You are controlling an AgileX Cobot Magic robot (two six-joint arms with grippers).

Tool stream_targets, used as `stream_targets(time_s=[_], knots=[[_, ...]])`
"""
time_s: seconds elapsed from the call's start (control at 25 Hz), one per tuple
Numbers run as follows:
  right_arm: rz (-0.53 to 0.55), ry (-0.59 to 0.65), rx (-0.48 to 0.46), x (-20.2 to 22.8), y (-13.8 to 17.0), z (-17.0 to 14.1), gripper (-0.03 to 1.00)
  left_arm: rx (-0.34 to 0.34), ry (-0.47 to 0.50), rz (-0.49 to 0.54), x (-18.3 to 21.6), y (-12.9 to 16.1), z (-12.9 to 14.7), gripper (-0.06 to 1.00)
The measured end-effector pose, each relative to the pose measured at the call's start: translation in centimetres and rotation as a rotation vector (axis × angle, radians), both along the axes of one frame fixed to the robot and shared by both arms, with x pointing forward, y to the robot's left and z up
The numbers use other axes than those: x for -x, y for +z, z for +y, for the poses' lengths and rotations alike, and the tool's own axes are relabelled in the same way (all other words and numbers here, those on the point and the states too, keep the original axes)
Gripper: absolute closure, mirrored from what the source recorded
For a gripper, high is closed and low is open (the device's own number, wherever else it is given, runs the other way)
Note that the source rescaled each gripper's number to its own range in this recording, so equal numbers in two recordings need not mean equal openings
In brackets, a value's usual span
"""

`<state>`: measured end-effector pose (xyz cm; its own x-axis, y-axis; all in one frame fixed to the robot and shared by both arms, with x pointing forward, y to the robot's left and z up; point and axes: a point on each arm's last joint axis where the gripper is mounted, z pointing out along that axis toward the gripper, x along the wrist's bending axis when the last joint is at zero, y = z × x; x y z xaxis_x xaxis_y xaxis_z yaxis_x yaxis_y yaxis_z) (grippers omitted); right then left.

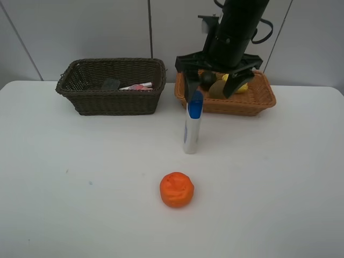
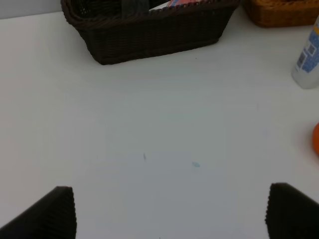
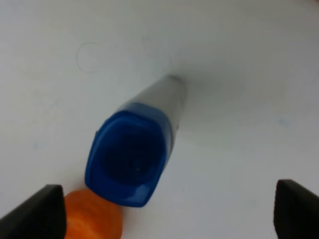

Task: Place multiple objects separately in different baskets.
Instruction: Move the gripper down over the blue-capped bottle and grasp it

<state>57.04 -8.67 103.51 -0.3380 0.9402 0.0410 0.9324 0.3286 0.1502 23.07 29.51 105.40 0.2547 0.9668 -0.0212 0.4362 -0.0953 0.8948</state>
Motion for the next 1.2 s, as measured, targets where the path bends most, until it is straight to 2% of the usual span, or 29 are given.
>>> stream_targets(time_s=[0.68, 1.2], knots=[[0.099, -0.016, -0.004, -0.5, -3.1, 0.9, -0.01, 0.0, 0.0, 0.0, 0.0, 0.0, 0.0, -0.06], [0.079, -0.023, -0.033, -0.9, -3.7, 1.3, -0.01, 0.0, 0.0, 0.0, 0.0, 0.0, 0.0, -0.06]])
